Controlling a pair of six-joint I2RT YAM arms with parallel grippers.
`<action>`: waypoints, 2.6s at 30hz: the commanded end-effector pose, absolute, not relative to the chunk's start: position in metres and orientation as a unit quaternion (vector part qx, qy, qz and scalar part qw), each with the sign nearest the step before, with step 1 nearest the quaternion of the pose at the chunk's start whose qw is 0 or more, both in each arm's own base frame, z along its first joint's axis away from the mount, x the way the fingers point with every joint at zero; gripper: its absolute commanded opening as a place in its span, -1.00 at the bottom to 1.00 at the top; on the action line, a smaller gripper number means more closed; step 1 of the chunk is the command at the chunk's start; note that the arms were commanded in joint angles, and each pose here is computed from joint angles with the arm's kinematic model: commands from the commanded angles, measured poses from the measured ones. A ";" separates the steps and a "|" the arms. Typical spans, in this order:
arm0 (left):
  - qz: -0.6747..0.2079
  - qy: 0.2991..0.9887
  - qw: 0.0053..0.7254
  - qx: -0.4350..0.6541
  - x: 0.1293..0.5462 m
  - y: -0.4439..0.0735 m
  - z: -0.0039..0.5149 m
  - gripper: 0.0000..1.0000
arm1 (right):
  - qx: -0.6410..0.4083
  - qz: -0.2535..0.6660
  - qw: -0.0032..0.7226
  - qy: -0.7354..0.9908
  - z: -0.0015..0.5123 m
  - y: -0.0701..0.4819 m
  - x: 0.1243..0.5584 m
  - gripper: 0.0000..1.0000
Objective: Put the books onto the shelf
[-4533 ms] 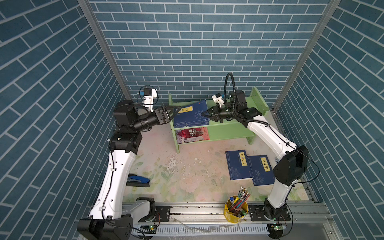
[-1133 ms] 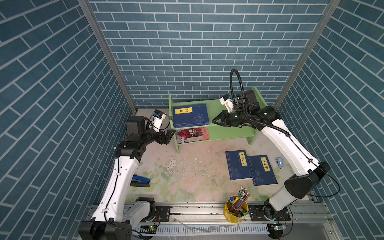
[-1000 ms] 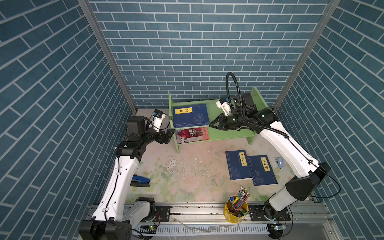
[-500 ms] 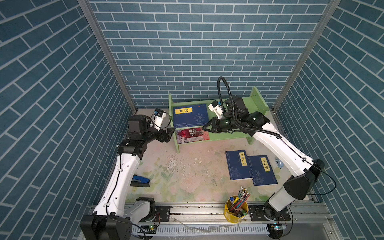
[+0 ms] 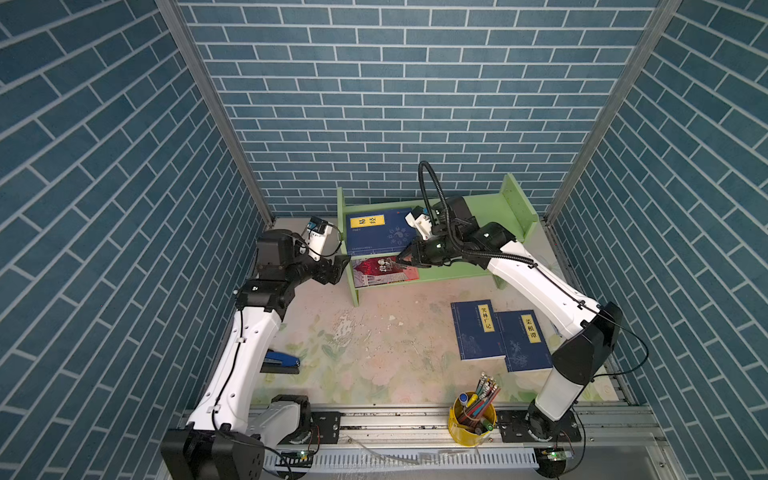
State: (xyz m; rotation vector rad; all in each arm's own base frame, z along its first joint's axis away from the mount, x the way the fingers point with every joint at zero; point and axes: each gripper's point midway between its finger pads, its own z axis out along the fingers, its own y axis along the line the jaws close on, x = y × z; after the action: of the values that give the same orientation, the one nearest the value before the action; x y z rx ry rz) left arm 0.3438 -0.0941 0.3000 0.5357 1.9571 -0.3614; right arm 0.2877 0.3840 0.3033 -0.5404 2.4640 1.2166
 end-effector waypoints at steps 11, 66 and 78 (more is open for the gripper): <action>-0.144 0.810 0.523 0.225 0.345 -0.094 0.302 0.73 | -0.203 0.428 0.170 0.864 0.311 0.395 0.293 -0.77; -0.207 0.824 0.484 0.212 0.278 -0.104 0.328 0.76 | -0.148 0.301 0.309 0.890 0.361 0.291 0.279 -0.26; -0.340 0.806 0.425 0.234 0.212 -0.137 0.319 0.85 | 0.060 0.217 0.340 0.913 0.253 0.158 0.249 0.02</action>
State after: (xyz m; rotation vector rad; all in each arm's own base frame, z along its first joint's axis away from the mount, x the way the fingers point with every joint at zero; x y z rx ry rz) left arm 0.2241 -0.1276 0.3330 0.5893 1.9585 -0.7272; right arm 0.2411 0.1862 0.2724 -0.0567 2.4100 0.6173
